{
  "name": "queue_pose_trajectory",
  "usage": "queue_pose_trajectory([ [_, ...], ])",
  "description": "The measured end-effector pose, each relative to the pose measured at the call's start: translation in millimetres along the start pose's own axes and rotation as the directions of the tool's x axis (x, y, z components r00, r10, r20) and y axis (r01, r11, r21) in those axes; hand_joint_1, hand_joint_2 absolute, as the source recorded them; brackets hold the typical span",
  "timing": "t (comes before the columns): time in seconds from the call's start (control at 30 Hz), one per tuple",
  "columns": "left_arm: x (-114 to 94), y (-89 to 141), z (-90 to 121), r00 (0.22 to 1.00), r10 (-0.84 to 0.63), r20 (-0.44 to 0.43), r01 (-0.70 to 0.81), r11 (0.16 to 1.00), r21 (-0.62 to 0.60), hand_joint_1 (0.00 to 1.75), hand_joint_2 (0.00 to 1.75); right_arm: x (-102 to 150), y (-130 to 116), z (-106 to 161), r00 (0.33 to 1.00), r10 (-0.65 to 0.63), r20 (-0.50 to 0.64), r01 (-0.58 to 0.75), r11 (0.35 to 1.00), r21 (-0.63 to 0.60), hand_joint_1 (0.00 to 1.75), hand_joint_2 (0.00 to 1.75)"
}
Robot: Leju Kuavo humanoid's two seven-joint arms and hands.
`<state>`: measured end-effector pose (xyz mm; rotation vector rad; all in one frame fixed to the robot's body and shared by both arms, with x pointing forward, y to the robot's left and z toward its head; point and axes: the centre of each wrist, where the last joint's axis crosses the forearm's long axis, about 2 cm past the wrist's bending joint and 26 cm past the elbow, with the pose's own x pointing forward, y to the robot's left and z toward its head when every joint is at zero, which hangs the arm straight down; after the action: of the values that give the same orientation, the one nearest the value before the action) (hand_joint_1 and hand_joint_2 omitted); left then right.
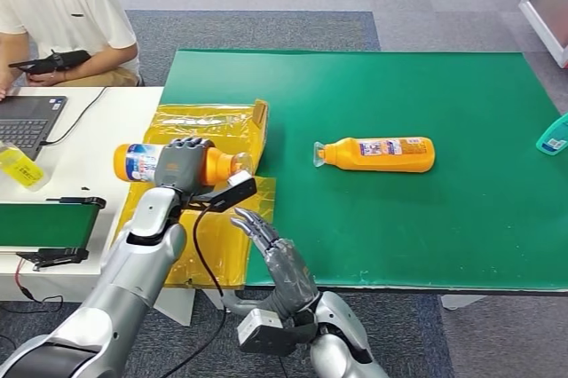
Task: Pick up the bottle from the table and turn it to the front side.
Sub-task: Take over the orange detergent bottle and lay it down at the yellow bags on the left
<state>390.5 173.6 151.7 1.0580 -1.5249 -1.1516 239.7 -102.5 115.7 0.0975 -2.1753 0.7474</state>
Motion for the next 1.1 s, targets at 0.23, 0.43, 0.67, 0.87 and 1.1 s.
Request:
queue_pose_trajectory([
  [0.23, 13.8, -1.4, -2.4, 1.0, 0.021, 0.017, -0.021, 0.999, -0.036, 1.75, 1.75, 0.9, 0.9, -1.5, 1.0, -0.014, 0.017, 0.014, 1.0, 0.013, 0.0, 1.75],
  [0.43, 11.5, -12.1, -0.3, 0.999, 0.021, 0.024, -0.02, 0.998, -0.061, 1.75, 1.75, 8.4, 1.0, -9.1, 0.998, -0.029, 0.053, 0.028, 0.999, 0.016, 0.0, 1.75],
  [0.67, 21.6, -26.0, 7.6, 0.996, 0.06, 0.06, -0.054, 0.994, -0.091, 1.75, 1.75, 11.9, 1.8, -12.9, 0.997, -0.039, 0.068, 0.038, 0.999, 0.023, 0.0, 1.75],
  [0.87, 25.4, -31.0, 10.6, 0.995, 0.071, 0.064, -0.064, 0.992, -0.111, 1.75, 1.75, 13.8, 1.3, -14.8, 0.996, -0.038, 0.08, 0.036, 0.999, 0.025, 0.0, 1.75],
  [1.1, 28.4, -40.1, 18.2, 0.987, 0.149, 0.058, -0.14, 0.982, -0.13, 1.75, 1.75, 19.3, -0.7, -17.7, 0.993, -0.038, 0.108, 0.035, 0.999, 0.023, 0.0, 1.75],
])
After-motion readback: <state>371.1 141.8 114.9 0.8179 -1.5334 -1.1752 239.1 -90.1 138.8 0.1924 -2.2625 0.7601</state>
